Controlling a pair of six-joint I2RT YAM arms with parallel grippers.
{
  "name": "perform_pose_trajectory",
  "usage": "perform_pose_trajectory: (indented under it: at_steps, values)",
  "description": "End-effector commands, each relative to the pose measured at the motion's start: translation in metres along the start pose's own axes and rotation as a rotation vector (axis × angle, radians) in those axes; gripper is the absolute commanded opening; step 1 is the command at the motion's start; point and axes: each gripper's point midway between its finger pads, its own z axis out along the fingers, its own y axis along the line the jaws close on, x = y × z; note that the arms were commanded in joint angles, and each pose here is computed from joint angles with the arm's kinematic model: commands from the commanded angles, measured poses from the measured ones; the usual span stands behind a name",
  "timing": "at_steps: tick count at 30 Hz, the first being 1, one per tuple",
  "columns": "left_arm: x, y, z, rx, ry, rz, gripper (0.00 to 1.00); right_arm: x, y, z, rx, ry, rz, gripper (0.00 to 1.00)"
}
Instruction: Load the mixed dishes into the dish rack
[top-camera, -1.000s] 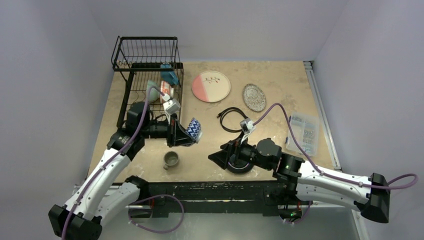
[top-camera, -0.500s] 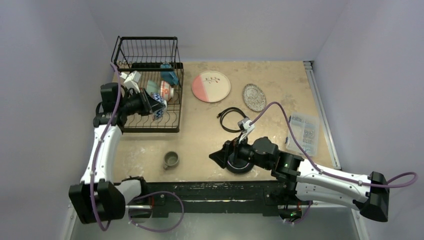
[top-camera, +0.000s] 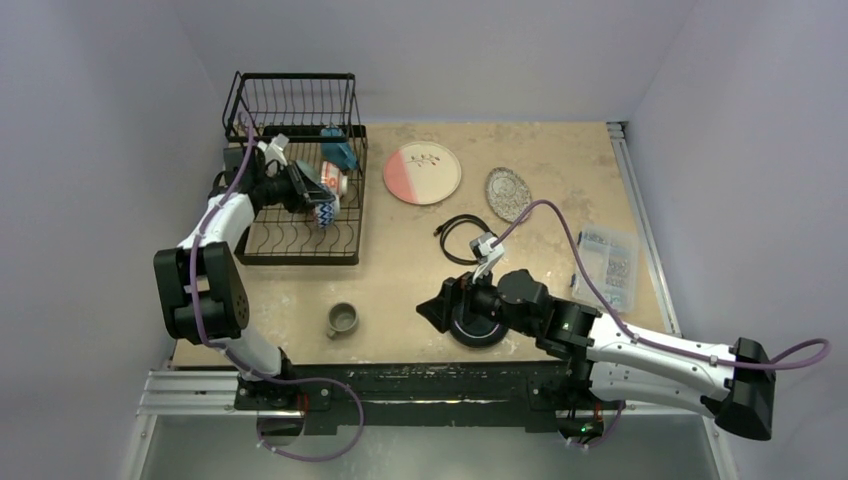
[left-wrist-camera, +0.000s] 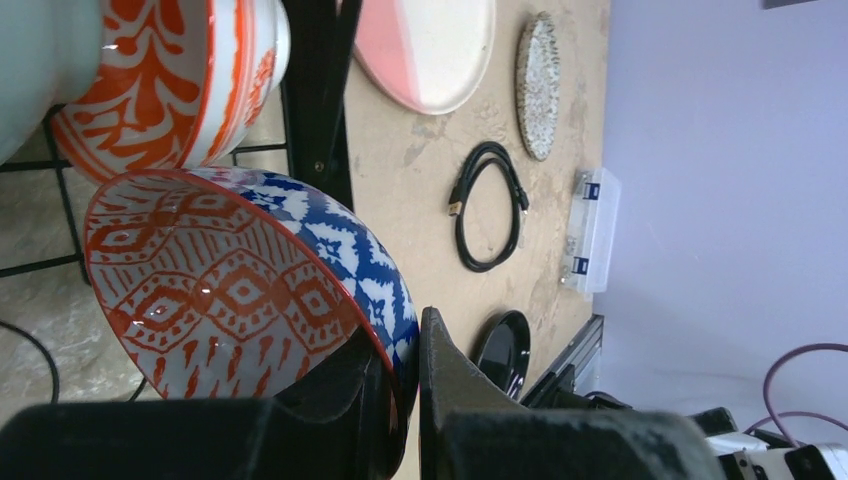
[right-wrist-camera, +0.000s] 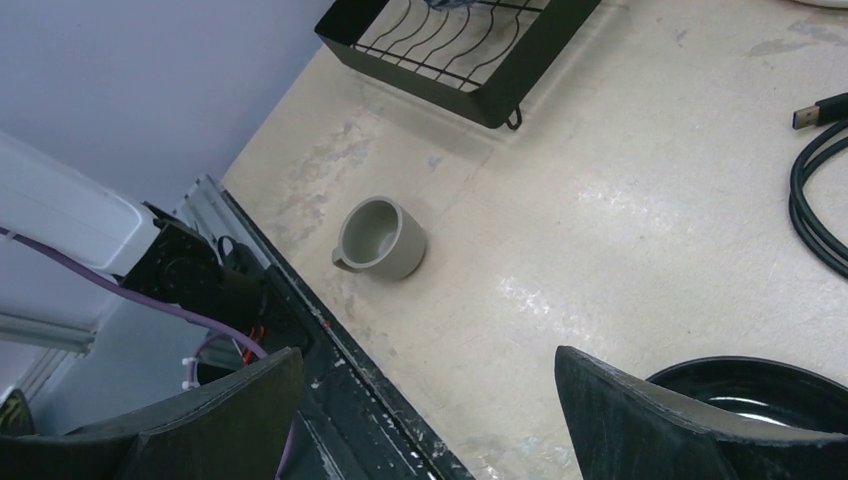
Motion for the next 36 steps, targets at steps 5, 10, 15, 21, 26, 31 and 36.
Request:
perform_pose_trajectory:
  at_steps: [5,10,15,21,26,31,36]
  values:
    - [-0.004,-0.030,0.007,0.173,-0.007,0.026,0.00,-0.018,0.018,0.014,-0.040,-0.023,0.000,0.99]
    - [0.009,-0.031,0.018,0.171,0.041,0.013,0.00,-0.016,0.019,0.016,-0.049,-0.018,0.007,0.99]
    - [0.021,-0.030,0.022,0.170,0.074,-0.005,0.00,-0.013,0.017,0.015,-0.042,-0.016,0.007,0.99]
    - [0.026,-0.025,0.023,0.156,0.083,-0.023,0.00,-0.013,0.016,0.013,-0.044,-0.015,0.009,0.99]
    - [0.028,-0.022,0.026,0.166,0.095,-0.045,0.00,-0.011,0.014,0.009,-0.045,-0.019,0.019,0.99]
    - [0.029,-0.025,0.027,0.180,0.098,-0.059,0.00,-0.010,0.012,0.007,-0.032,-0.010,0.017,0.99]
    - [0.032,-0.021,0.031,0.195,0.113,-0.097,0.00,-0.010,0.016,0.011,-0.045,-0.007,0.034,0.99]
